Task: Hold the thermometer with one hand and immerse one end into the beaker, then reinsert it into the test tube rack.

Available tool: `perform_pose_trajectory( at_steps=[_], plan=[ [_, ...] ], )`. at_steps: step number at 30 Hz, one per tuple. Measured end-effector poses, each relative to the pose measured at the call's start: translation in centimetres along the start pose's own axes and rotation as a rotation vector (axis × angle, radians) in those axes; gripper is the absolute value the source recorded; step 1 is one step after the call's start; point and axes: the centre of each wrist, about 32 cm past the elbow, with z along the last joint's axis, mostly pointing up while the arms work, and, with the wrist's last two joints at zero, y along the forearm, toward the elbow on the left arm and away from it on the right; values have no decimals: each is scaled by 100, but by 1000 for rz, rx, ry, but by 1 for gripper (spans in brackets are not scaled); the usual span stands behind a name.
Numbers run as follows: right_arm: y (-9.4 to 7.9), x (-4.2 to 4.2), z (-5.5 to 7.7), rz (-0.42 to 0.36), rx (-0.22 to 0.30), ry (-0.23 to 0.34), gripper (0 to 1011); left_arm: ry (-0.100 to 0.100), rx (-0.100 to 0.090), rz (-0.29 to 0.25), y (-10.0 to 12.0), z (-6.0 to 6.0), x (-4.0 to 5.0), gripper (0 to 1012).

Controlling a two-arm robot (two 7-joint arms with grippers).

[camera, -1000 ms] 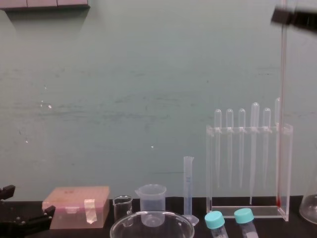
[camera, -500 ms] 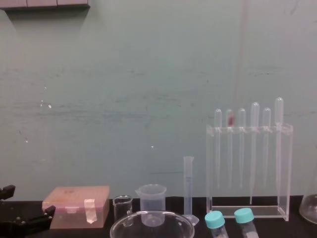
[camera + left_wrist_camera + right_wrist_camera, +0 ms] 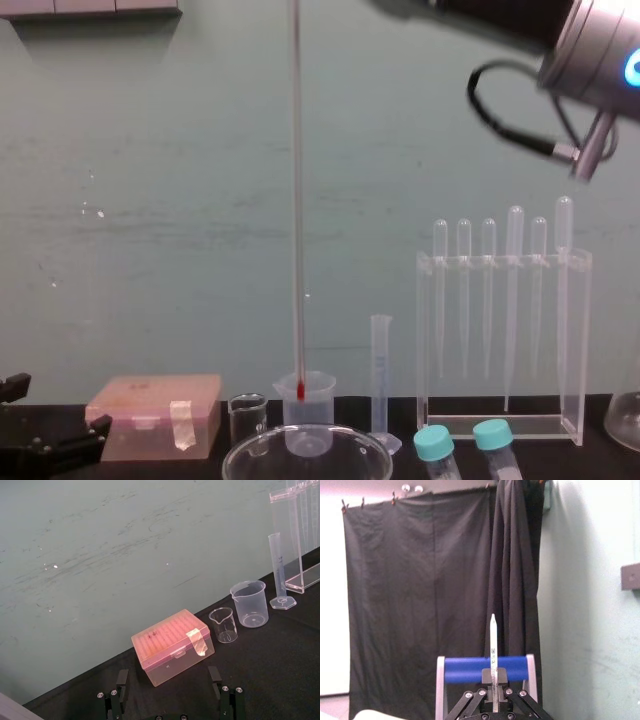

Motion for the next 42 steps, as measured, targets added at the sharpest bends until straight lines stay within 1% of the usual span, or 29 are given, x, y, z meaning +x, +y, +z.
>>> perform_pose_trajectory(
  at_steps=[1, 2, 4, 5, 9, 10, 13, 14, 17, 18, 19, 22, 29, 42],
  plan=[
    [3, -1, -46, 4, -8, 1, 56, 0, 0, 0, 0, 0, 0, 1008],
    [3, -8, -122, 9, -22, 2, 56, 0, 0, 0, 0, 0, 0, 1008],
    [-8, -15, -208, 10, -37, 4, 56, 0, 0, 0, 0, 0, 0, 1008],
    [-21, -26, -290, 11, -52, 5, 56, 0, 0, 0, 0, 0, 0, 1008],
    [-47, -54, -436, 14, -74, 2, 56, 0, 0, 0, 0, 0, 0, 1008],
    [-60, -68, -502, 13, -82, 1, 56, 0, 0, 0, 0, 0, 0, 1008],
    [-87, -98, -617, 7, -92, 6, 56, 0, 0, 0, 0, 0, 0, 1008],
    [-107, -113, -676, 1, -96, 9, 56, 0, 0, 0, 0, 0, 0, 1008],
    [-137, -128, -750, -7, -102, 8, 56, 0, 0, 0, 0, 0, 0, 1008],
    [-156, -139, -795, -12, -107, 8, 56, 0, 0, 0, 0, 0, 0, 1008],
    [-156, -139, -795, -12, -107, 8, 56, 0, 0, 0, 0, 0, 0, 1008],
    [-200, -155, -867, -29, -117, 3, 56, 0, 0, 0, 0, 0, 0, 1008],
    [-262, -171, -918, -59, -124, -1, 56, 0, 0, 0, 0, 0, 0, 1008],
    [-257, -227, -909, -65, -107, 2, 56, 0, 0, 0, 0, 0, 0, 1008]
  ],
)
